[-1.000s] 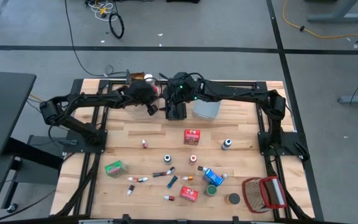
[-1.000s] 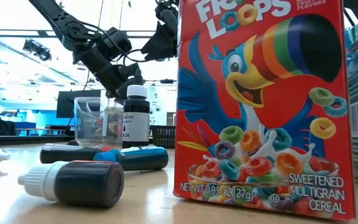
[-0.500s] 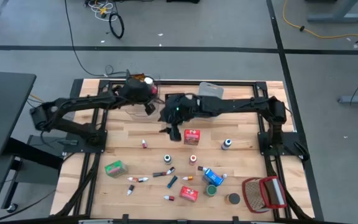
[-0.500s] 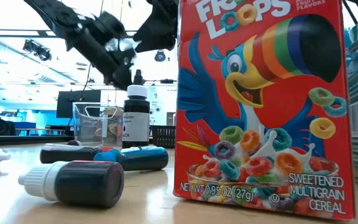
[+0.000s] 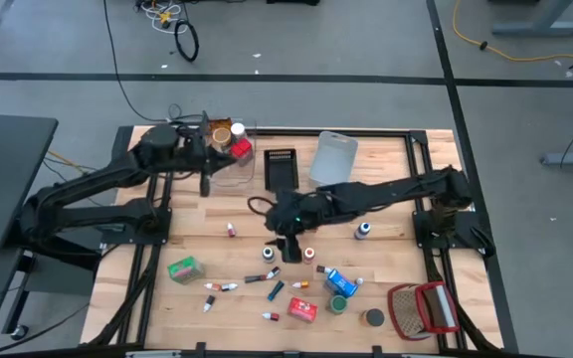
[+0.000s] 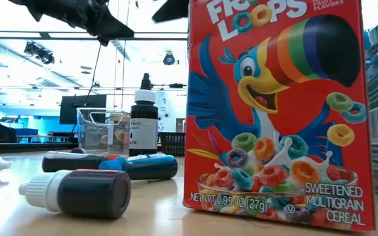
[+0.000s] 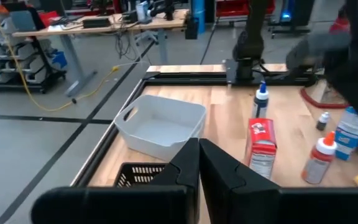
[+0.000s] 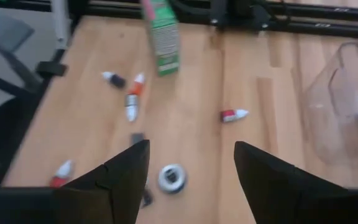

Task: Pick & Place Kitchen Items
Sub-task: Put the green spice bottle into the transparent bin

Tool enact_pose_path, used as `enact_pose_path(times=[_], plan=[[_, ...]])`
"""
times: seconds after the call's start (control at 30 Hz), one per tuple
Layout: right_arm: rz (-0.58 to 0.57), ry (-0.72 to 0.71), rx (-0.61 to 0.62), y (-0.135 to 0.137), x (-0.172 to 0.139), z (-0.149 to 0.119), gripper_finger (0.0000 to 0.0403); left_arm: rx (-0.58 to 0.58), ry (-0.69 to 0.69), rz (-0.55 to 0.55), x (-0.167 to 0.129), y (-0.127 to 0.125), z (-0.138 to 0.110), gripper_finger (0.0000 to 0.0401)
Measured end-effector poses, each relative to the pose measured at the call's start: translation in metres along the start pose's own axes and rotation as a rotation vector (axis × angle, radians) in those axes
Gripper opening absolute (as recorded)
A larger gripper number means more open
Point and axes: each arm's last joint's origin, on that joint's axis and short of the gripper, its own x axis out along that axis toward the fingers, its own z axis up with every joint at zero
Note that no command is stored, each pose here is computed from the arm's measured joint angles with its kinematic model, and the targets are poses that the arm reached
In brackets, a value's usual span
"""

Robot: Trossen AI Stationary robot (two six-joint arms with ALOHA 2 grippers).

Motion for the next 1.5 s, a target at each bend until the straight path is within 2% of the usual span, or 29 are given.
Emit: enact_pose_path(times=[0.17, 0.27, 0.57, 0.7, 0.8, 1.0, 1.17, 1.33, 1.5], plan=[[0.028, -0.028, 0.080, 0.030, -0.034, 0.003, 0.0245, -0.015, 0.003, 0.015, -0.005, -0.003, -0.005, 0.0023], [0.022, -0.024, 0.083, 0.047, -0.048, 0.001, 0.0245, -0.018, 0.010, 0.052, -0.005, -0.002, -0.006, 0.0030], [0.147, 0.217, 0.249, 0.091, -0.052, -0.026, 0.0245, -0.016, 0.056, 0.224, -0.002, 0.004, -0.009, 0.0064], [0.150, 0.218, 0.285, 0.097, -0.053, -0.027, 0.0245, -0.018, 0.060, 0.240, -0.001, 0.005, -0.009, 0.0090], [0.158, 0.200, 0.244, 0.097, -0.052, -0.025, 0.0245, -0.036, 0.049, 0.242, -0.001, 0.005, -0.008, 0.0109], [0.179, 0.054, 0.012, 0.095, -0.045, -0.013, 0.0245, -0.074, -0.017, 0.251, -0.002, 0.006, -0.003, 0.0132], [0.148, 0.056, 0.017, 0.099, -0.041, -0.014, 0.0249, -0.090, -0.008, 0.249, -0.001, 0.005, -0.004, 0.0137], [0.159, 0.087, 0.073, 0.110, -0.035, -0.020, 0.0277, -0.096, 0.045, 0.243, -0.001, 0.005, -0.009, 0.0136], [0.177, 0.191, -0.007, 0.129, -0.030, -0.035, 0.0296, -0.101, 0.060, 0.240, -0.001, 0.004, -0.010, 0.0135]])
